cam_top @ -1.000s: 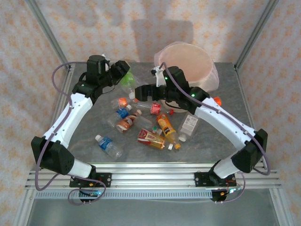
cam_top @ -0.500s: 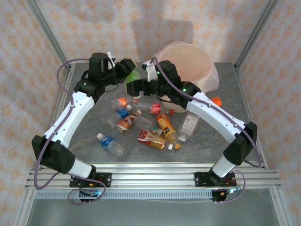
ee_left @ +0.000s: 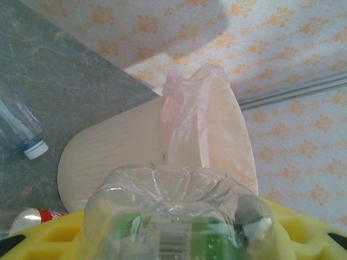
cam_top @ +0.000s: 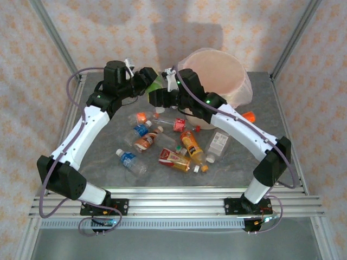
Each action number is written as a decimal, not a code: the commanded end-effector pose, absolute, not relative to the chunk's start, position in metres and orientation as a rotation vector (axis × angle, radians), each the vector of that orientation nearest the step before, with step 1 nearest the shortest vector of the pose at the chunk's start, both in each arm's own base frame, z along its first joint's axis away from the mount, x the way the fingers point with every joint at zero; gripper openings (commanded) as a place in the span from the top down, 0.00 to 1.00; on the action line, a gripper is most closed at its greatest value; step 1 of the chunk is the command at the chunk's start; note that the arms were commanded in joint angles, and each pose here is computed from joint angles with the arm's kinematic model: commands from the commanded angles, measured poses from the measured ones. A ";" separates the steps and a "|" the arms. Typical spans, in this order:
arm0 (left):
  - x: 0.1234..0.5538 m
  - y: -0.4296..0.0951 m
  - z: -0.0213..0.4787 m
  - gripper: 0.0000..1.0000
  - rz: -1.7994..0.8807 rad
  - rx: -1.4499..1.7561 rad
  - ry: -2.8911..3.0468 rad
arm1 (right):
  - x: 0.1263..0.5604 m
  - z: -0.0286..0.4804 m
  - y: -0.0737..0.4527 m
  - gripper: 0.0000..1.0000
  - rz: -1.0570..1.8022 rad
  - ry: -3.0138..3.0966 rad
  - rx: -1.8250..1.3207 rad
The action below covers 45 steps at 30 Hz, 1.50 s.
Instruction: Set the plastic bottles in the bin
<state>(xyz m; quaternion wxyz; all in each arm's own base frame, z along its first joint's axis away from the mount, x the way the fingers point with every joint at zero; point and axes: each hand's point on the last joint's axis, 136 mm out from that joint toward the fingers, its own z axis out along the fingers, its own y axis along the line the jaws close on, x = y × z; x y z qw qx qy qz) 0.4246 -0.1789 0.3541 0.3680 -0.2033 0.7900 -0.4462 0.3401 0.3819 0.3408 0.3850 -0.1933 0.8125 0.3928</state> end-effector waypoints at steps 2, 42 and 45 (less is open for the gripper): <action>0.413 -0.188 0.381 0.43 -1.219 -0.456 1.977 | 0.344 0.362 0.377 0.61 0.983 1.989 -0.470; 0.271 -0.018 0.318 0.00 -0.383 -0.722 1.989 | 0.430 0.400 0.156 0.73 0.308 2.133 0.009; 0.262 -0.014 0.304 0.00 -0.352 -0.735 2.026 | 0.439 0.389 0.146 0.73 0.278 2.170 0.021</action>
